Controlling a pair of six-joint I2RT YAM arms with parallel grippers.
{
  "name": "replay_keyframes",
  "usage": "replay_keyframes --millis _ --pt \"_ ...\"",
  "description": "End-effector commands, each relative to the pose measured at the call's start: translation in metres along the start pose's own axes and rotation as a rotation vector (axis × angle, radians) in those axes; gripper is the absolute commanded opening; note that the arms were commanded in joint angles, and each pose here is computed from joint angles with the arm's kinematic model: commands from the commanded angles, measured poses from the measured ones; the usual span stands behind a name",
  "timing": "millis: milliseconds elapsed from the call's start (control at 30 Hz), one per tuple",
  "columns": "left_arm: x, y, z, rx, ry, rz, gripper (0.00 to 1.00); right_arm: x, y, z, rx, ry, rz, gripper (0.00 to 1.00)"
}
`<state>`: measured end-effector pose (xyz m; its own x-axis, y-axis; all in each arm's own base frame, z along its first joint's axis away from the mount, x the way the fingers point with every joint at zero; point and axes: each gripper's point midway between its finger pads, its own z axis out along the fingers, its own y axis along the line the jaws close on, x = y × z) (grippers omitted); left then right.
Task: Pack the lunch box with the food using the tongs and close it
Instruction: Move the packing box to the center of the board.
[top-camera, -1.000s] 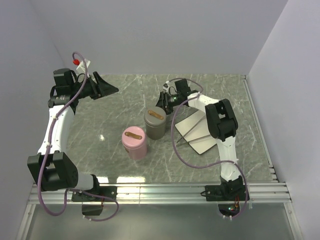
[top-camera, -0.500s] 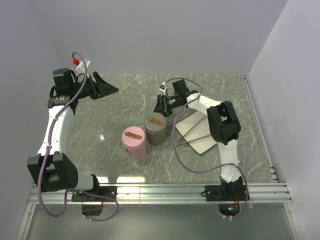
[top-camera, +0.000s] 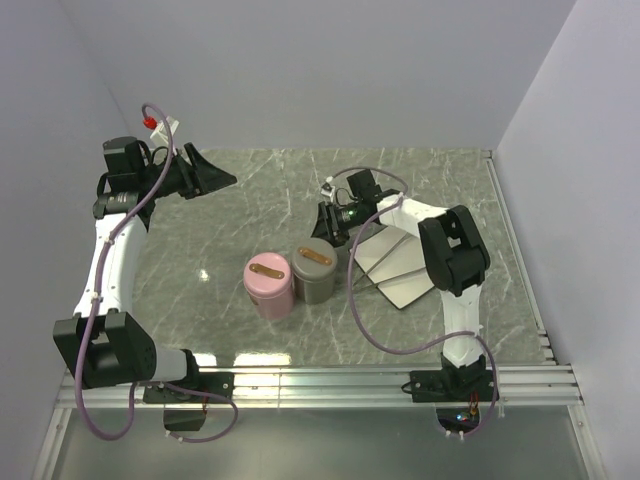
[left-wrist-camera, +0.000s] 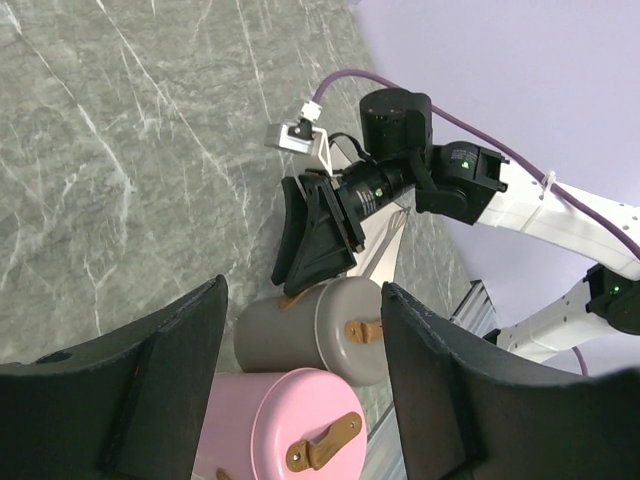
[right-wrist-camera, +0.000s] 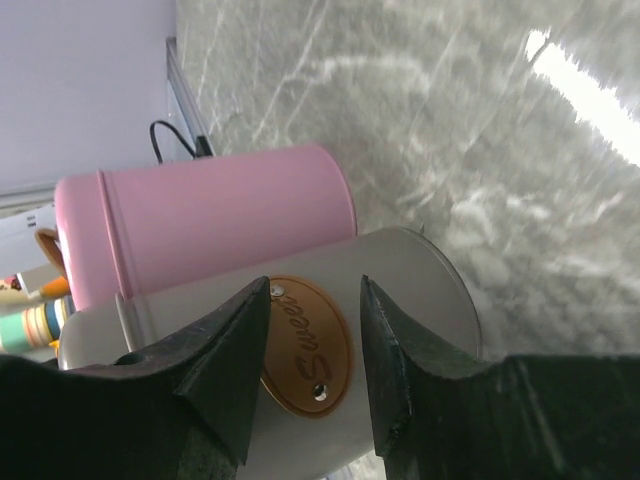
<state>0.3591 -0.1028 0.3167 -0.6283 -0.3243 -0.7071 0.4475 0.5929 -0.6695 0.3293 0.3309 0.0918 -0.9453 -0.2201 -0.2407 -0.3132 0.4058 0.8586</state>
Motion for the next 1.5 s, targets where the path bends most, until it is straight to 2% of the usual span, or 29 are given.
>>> replay_keyframes --millis 0,200,400,567,600,667,700,733,800,900,1000,1133,1233,1467 --pt "-0.007 -0.017 -0.008 0.033 -0.028 0.071 0.68 0.006 0.029 -0.009 -0.035 -0.006 -0.071 0.48" --pt "-0.002 -0.015 -0.008 0.036 -0.022 0.065 0.69 0.011 0.032 -0.010 -0.028 -0.020 -0.071 0.48" --pt "0.004 -0.014 -0.011 0.026 -0.004 0.093 0.71 -0.016 0.042 -0.022 0.038 -0.067 -0.162 0.49" --pt "0.006 -0.013 -0.015 0.000 0.013 0.154 0.71 -0.055 0.054 -0.054 0.166 -0.175 -0.324 0.49" --pt "0.007 -0.010 -0.017 -0.008 0.019 0.204 0.71 -0.062 0.055 -0.063 0.185 -0.203 -0.337 0.49" --pt "0.016 -0.003 -0.020 -0.053 0.054 0.225 0.71 -0.073 0.070 -0.085 0.222 -0.263 -0.389 0.50" --pt "0.019 0.003 -0.023 -0.073 0.065 0.282 0.72 -0.076 0.074 -0.093 0.243 -0.281 -0.409 0.50" --pt "0.028 0.006 -0.026 -0.091 0.091 0.281 0.72 -0.082 0.089 -0.110 0.268 -0.315 -0.482 0.50" --pt "0.038 0.015 -0.032 -0.123 0.121 0.372 0.73 -0.077 0.103 -0.128 0.325 -0.335 -0.538 0.50" --pt "0.057 0.020 -0.037 -0.127 0.165 0.409 0.73 -0.062 0.123 -0.146 0.353 -0.341 -0.625 0.50" --pt "0.072 0.017 -0.041 -0.109 0.163 0.385 0.74 -0.036 0.135 -0.144 0.390 -0.304 -0.703 0.50" --pt "0.092 0.007 -0.038 -0.040 0.147 0.294 0.75 -0.001 0.138 -0.124 0.448 -0.236 -0.782 0.50" --pt "0.092 0.001 -0.038 -0.018 0.116 0.272 0.76 0.020 0.146 -0.103 0.445 -0.201 -0.820 0.50" --pt "0.093 -0.003 -0.043 -0.027 0.102 0.311 0.81 0.040 0.128 -0.071 0.510 -0.151 -0.813 0.54"
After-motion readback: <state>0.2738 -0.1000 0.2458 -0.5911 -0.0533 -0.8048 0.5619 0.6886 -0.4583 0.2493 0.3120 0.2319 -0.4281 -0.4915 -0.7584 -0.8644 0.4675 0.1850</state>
